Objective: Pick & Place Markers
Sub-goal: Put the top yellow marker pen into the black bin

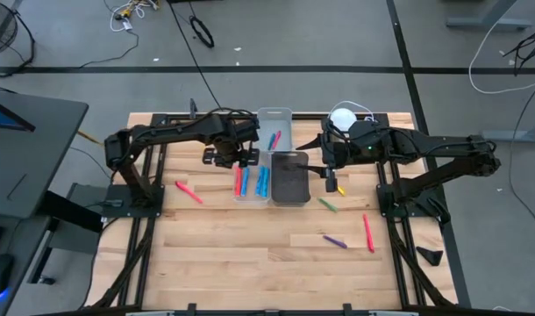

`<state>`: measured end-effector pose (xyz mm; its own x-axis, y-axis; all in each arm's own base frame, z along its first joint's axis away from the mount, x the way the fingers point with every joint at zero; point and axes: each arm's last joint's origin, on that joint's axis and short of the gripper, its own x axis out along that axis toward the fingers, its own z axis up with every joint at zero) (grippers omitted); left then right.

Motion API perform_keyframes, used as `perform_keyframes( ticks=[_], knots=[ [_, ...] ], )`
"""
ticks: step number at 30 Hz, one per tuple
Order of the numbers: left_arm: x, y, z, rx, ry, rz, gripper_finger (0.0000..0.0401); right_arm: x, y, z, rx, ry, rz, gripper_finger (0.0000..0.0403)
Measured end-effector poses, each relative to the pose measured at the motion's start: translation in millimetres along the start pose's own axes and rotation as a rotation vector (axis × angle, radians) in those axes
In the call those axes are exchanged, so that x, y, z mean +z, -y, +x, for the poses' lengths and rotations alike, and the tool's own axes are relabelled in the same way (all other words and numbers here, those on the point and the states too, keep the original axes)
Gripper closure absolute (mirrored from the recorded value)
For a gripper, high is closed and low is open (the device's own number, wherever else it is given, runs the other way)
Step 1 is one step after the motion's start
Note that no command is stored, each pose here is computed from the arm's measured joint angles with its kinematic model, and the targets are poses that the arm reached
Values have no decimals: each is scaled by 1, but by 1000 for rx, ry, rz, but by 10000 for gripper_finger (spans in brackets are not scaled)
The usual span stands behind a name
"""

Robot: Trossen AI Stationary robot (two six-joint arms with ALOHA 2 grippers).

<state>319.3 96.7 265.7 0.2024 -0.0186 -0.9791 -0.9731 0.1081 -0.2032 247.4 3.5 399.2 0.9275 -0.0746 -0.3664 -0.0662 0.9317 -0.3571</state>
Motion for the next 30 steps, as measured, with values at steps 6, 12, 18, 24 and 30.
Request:
perform_keyframes(
  ticks=[6, 12, 18, 24, 30],
  knots=[
    [-3, -3, -5, 36, 60, -19, 211, 0, 0, 0, 0, 0, -5, 188],
    [-10, -15, -6, 174, 39, -54, 211, 0, 0, 0, 1, -2, -6, 188],
    [-12, -20, -10, 216, 54, -62, 211, 0, 0, 0, 1, -2, -6, 188],
    [-6, -25, -11, 262, 74, -52, 211, 0, 0, 0, 1, -2, -6, 188],
    [29, -41, -14, 258, 92, -64, 210, 0, 0, 0, 1, -2, -6, 188]
  ],
)
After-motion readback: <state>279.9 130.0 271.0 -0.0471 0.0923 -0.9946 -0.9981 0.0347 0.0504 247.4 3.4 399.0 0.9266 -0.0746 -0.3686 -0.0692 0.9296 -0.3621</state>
